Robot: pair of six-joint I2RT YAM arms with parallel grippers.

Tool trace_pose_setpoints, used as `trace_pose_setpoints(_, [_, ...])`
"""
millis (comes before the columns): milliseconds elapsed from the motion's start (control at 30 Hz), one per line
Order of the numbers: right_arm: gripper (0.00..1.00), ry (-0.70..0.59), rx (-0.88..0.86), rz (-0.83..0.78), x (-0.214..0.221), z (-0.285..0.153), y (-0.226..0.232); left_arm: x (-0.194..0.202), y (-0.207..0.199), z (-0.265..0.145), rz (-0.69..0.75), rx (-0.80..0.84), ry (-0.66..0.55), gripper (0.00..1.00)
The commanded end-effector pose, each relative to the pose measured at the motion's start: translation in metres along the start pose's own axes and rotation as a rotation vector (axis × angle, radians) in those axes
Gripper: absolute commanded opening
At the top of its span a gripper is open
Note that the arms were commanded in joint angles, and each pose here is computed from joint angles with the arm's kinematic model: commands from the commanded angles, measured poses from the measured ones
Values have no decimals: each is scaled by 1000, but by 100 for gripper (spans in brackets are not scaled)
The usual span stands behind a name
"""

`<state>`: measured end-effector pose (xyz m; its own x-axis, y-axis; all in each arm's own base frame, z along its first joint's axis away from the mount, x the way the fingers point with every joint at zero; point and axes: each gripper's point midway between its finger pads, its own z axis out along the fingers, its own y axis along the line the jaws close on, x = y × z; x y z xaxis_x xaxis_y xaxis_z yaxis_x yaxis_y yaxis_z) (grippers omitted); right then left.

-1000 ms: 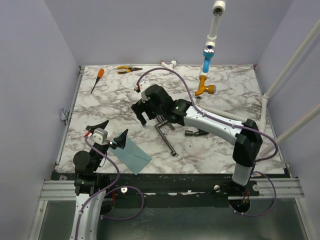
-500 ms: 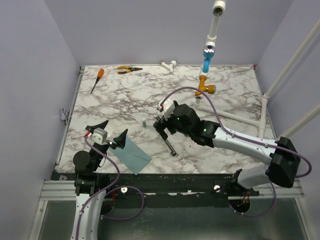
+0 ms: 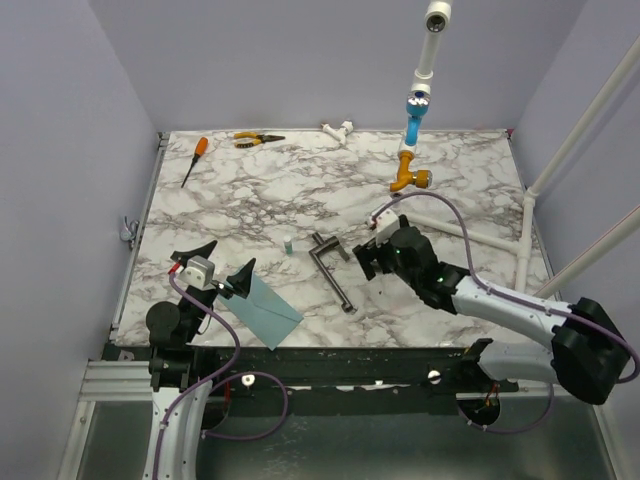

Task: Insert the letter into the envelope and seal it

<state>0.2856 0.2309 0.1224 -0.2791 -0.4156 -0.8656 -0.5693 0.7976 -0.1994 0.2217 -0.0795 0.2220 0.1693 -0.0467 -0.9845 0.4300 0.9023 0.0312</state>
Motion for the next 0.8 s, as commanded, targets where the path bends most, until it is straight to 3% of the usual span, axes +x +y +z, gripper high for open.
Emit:
trace_pose_setpoints(0, [100,-181,86,165,-28,-14,-34,-29,-8,-9,49,26,-102,99])
trace_pose_setpoints(200, [100,-171,213,340,3,-19,-81,-28,-9,-9,46,29,-100,99])
trace_pose_setpoints(433, [100,-229,342,405,22,-35,-108,-27,-6,-9,41,15,-99,99])
trace_pose_setpoints(767, [100,-417,613,489,39,-70,-175,-24,16,-9,13,-111,-99,99])
